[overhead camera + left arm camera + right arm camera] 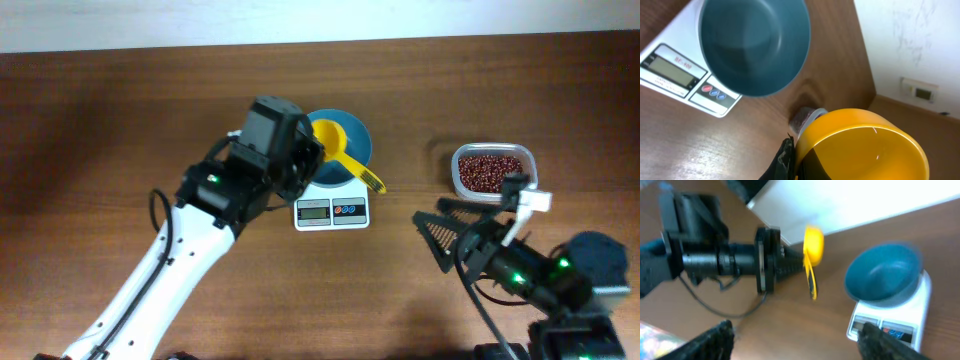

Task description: Scoop item into bowl and weigh 50g on scale

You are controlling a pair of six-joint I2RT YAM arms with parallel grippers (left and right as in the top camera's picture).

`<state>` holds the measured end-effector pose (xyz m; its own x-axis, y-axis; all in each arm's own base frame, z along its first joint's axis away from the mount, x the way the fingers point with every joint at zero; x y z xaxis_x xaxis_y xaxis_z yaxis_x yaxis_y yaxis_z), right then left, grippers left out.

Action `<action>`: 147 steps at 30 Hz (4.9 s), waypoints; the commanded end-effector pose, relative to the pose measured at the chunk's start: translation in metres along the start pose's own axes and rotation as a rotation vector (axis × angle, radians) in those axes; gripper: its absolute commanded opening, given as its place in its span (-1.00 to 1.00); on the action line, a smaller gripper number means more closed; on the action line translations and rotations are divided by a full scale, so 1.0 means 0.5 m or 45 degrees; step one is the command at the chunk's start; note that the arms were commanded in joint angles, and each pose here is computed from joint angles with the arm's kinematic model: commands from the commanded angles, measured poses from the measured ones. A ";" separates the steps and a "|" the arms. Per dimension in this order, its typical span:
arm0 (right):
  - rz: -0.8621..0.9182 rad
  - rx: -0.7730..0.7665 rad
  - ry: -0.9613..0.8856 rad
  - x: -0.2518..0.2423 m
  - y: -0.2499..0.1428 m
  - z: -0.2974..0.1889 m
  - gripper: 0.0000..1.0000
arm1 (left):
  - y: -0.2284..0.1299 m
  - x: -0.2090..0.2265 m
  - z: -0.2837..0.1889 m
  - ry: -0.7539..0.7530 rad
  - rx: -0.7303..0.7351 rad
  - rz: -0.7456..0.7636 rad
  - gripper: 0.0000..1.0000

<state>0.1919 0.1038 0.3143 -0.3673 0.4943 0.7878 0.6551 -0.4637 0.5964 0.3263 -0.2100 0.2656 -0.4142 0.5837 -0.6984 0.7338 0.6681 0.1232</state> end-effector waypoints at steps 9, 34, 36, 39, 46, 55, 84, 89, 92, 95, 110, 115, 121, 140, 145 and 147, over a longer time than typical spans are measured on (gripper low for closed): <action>0.008 0.073 0.124 -0.019 -0.036 0.032 0.51 | 0.017 -0.010 -0.010 -0.029 0.016 0.004 -1.00; -0.057 0.102 0.196 -0.014 -0.025 0.159 0.12 | 0.005 0.004 -0.008 0.020 0.029 0.004 -1.00; -0.066 0.095 0.204 -0.013 -0.021 0.162 0.07 | 0.005 0.004 -0.008 0.020 0.029 0.004 -1.00; -0.053 0.106 0.192 -0.025 -0.022 0.175 0.02 | 0.003 0.003 -0.008 0.017 0.035 0.004 -1.00; -0.019 0.114 0.201 -0.038 -0.016 0.199 -0.25 | -0.017 -0.001 -0.006 0.019 0.055 0.031 -1.00; 0.007 0.139 0.225 -0.032 -0.021 0.197 -0.51 | -0.018 0.003 -0.005 0.034 0.053 0.030 -1.00; 0.171 0.178 0.233 -0.027 -0.026 0.196 -0.82 | -0.036 -0.001 -0.001 0.034 0.064 0.025 -1.00; 0.176 0.178 0.233 -0.027 -0.026 0.196 -0.92 | -0.036 -0.002 -0.001 0.034 0.063 0.025 -1.00; 0.176 0.178 0.233 -0.027 -0.026 0.196 -0.92 | -0.036 -0.002 -0.001 0.034 0.063 0.025 -1.00; 0.175 0.178 0.233 -0.027 -0.026 0.196 -0.92 | -0.036 -0.001 -0.001 0.036 0.064 0.025 -0.92; 0.209 0.182 0.231 -0.027 -0.026 0.196 -0.92 | -0.035 0.002 -0.001 0.046 0.057 0.024 -1.00; 0.208 0.179 0.229 -0.028 -0.025 0.196 -0.92 | -0.035 0.002 -0.001 0.046 0.057 0.025 -0.75; 0.206 0.128 0.197 -0.036 -0.014 0.198 -0.92 | -0.024 -0.022 -0.002 -0.028 0.031 0.154 -0.27; 0.013 -0.147 0.039 -0.104 0.091 0.109 -0.92 | 0.090 0.007 -0.304 0.013 -0.379 0.785 0.98; -0.051 -0.175 -0.058 -0.120 0.085 0.039 -0.92 | 0.074 0.118 -0.416 0.204 -0.486 0.757 0.98; -0.053 -0.182 -0.146 -0.139 0.072 0.018 -0.92 | 0.064 0.149 -0.422 0.262 -0.476 0.779 0.98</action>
<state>0.2621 0.0670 0.2793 -0.2679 0.5202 0.8109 0.5696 -0.5934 0.5688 0.2193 -0.0681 0.3732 -0.0768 0.9155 -0.3949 0.6648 0.3422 0.6640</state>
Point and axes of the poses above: each gripper's point midway between its finger pads, its own z axis out along the fingers, its own x axis along the line the jaws close on, y = z × x, the point moved 3 cm from there along -z, back along the fingers, and after that the axes turned 9 degrees about z, right-handed, at the moved point
